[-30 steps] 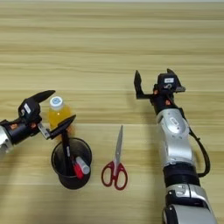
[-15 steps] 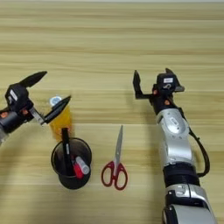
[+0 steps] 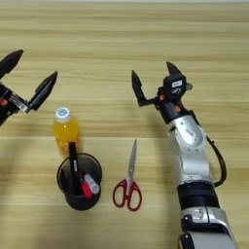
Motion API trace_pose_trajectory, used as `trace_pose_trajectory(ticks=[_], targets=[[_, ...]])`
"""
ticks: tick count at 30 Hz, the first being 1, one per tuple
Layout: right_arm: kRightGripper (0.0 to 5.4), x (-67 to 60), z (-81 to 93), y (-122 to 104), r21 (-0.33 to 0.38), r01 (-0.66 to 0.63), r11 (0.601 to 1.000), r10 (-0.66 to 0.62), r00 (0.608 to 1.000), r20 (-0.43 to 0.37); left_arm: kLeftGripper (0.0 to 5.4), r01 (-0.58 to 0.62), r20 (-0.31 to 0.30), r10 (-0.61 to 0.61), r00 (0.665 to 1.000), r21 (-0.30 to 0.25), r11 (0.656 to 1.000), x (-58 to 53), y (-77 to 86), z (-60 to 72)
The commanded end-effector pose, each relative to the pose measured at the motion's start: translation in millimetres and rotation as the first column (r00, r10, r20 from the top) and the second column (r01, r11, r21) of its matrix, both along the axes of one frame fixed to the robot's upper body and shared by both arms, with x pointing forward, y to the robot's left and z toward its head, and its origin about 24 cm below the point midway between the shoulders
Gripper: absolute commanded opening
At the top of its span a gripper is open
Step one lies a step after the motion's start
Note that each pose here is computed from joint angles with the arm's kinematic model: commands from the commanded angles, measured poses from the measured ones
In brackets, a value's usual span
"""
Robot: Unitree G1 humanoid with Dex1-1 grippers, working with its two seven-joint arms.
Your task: Move the objects on the table
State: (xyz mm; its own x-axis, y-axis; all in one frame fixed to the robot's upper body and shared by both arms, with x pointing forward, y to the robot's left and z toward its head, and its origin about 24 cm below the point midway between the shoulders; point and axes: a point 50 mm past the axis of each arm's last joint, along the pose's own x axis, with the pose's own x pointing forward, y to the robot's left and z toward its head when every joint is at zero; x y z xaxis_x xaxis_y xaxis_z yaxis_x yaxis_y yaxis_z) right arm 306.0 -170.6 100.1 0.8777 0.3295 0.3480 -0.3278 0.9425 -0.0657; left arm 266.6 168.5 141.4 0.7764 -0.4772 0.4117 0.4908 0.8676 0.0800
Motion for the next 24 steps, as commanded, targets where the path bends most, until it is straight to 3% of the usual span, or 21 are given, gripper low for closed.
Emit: trace_pose_trajectory(ticks=[1,7,10,13,18,21,24], targets=[[5.40,-7.1,7.3,6,-0.012,-0.080,0.997,0.081,0.996,0.043,5.39,-0.194,0.001,0.194,0.981,-0.076,0.978,14.9,14.2,2.4],[5.40,-15.3,16.2,11,-0.017,-0.187,0.982,0.188,0.979,0.079,5.39,-0.351,-0.032,0.350,0.936,-0.071,0.934,22.6,15.7,-10.1],[5.40,-21.5,23.6,13,-0.037,-0.268,0.963,0.271,0.957,0.102,5.39,-0.445,-0.063,0.442,0.895,-0.037,0.895,27.4,19.4,-20.5],[5.40,-29.2,30.1,16,-0.089,-0.368,0.926,0.376,0.920,0.109,5.39,-0.512,-0.080,0.513,0.854,0.039,0.858,31.2,22.4,-34.5],[5.40,-45.6,37.3,18,-0.196,-0.563,0.803,0.584,0.808,0.075,5.39,-0.518,-0.093,0.531,0.843,0.133,0.845,33.1,16.9,-56.4],[5.40,-50.1,41.2,14,-0.241,-0.621,0.746,0.649,0.759,0.054,5.39,-0.519,-0.102,0.535,0.839,0.146,0.842,33.5,16.8,-64.4],[5.40,-52.9,43.3,10,-0.345,-0.662,0.665,0.707,0.708,0.004,5.39,-0.518,-0.121,0.536,0.836,0.152,0.842,33.8,16.7,-72.2]])
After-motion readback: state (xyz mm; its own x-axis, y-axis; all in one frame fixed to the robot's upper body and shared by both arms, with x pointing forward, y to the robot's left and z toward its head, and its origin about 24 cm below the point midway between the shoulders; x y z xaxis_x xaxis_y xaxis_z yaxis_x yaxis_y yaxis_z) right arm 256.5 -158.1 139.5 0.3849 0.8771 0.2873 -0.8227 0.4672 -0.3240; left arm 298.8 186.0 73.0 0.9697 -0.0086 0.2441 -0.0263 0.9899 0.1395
